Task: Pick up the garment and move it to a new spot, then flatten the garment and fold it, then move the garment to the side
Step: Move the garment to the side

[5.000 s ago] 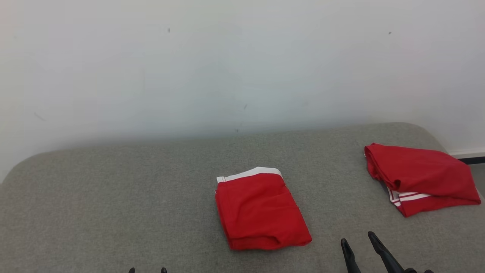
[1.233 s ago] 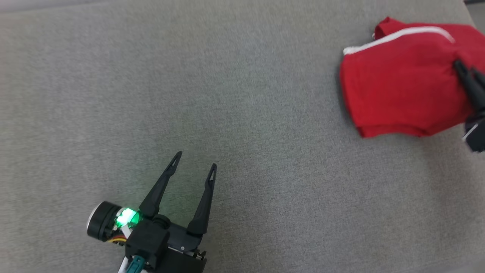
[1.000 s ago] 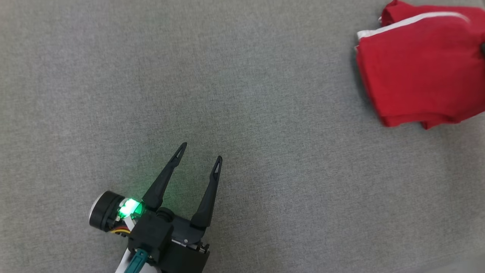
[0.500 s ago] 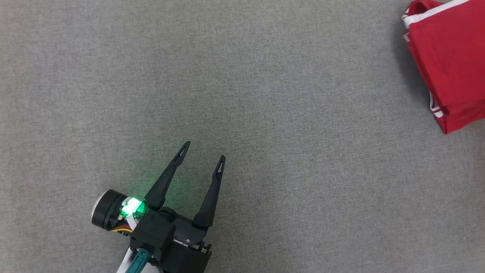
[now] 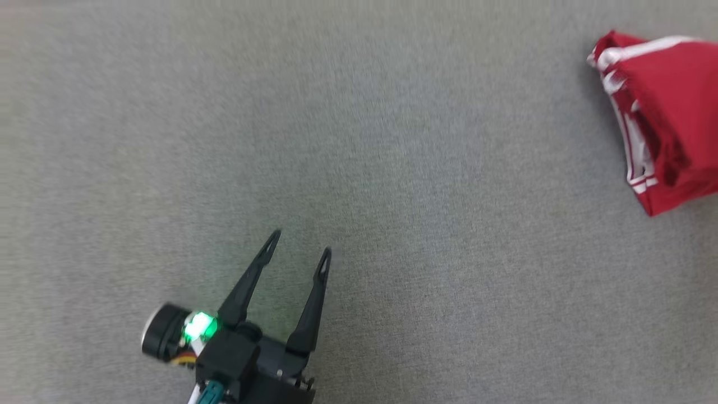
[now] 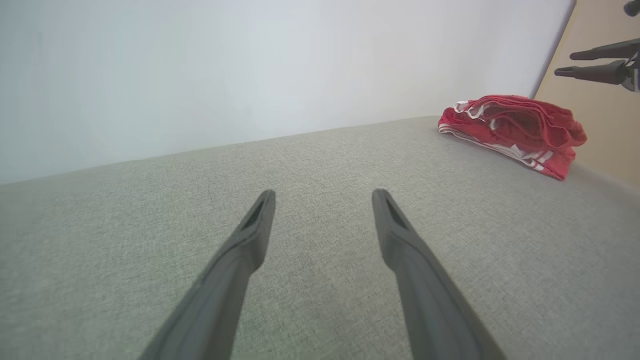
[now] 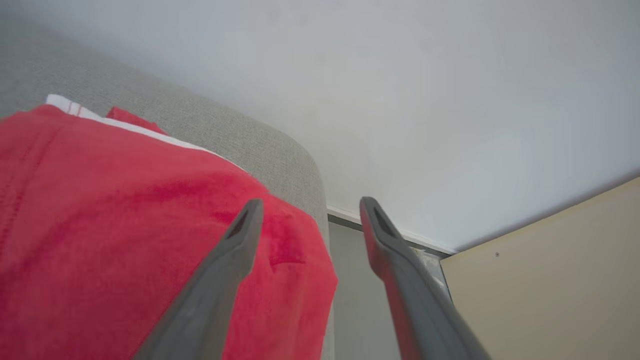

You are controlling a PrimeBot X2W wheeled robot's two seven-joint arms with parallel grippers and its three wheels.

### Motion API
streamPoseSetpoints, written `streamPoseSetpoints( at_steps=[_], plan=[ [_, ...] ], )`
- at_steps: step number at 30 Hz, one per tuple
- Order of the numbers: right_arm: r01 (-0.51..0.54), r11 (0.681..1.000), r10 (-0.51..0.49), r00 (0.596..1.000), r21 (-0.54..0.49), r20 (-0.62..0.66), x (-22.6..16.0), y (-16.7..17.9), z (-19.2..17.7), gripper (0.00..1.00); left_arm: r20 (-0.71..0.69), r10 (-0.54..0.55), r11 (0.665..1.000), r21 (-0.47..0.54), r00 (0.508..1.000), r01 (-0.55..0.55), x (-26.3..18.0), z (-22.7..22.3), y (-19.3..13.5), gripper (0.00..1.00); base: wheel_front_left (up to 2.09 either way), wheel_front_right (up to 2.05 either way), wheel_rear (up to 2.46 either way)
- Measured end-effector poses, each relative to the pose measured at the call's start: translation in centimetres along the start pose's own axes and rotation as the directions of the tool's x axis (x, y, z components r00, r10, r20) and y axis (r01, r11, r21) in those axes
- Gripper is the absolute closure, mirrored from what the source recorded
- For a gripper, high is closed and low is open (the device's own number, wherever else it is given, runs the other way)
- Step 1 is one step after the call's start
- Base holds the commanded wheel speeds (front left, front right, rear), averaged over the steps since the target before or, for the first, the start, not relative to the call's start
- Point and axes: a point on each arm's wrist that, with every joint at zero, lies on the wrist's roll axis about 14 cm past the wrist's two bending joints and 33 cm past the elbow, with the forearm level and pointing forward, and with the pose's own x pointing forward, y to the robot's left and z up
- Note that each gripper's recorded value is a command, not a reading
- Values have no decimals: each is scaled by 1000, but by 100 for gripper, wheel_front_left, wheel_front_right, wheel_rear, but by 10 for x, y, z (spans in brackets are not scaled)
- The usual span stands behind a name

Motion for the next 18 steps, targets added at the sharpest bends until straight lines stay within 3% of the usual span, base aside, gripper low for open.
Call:
streamPoseSetpoints(
  at_steps=[6,13,18],
  plan=[
    [-108,990,97,989,96,112,-14,64,22,0,8,90,996,-25,996,-90,-27,15,4,0,0,0,0],
    [-266,934,204,945,239,255,-62,145,42,0,2,259,965,-41,966,-258,-71,26,24,0,0,0,0],
    [-327,902,202,898,284,391,-99,179,74,0,19,357,933,-50,934,-356,-102,36,39,0,0,0,0]
  ],
)
